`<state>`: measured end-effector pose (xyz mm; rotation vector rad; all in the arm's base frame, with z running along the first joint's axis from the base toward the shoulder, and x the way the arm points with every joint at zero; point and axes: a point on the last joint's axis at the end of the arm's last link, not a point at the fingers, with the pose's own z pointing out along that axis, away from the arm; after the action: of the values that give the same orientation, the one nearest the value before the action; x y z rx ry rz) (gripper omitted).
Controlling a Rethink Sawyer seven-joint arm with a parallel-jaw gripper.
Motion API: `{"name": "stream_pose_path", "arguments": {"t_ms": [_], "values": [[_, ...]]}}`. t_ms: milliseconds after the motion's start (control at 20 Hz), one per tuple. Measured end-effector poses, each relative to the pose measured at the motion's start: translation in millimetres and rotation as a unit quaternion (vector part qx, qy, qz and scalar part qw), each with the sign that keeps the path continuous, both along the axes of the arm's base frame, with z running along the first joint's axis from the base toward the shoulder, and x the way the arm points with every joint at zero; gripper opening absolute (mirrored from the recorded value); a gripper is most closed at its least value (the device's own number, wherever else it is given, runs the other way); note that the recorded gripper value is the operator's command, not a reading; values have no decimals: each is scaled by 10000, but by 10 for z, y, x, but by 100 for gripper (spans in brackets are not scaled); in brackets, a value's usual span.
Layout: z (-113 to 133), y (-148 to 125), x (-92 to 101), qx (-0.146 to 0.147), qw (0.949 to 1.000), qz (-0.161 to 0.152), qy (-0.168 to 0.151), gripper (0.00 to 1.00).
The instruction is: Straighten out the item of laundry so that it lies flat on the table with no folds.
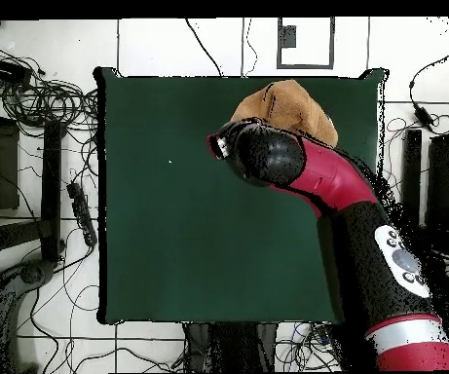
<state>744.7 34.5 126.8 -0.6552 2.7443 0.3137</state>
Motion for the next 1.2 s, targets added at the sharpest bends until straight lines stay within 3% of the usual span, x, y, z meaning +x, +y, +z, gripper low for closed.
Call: {"name": "stream_pose_path", "arguments": {"t_ms": [450, 700, 900, 1200], "values": [[183, 331, 24, -68, 9996, 247, -134, 100], [457, 750, 64, -109, 9978, 628, -156, 100], [658, 1033, 139, -99, 9957, 917, -76, 100], [932, 1465, 424, -81, 9913, 1315, -63, 100]]}}
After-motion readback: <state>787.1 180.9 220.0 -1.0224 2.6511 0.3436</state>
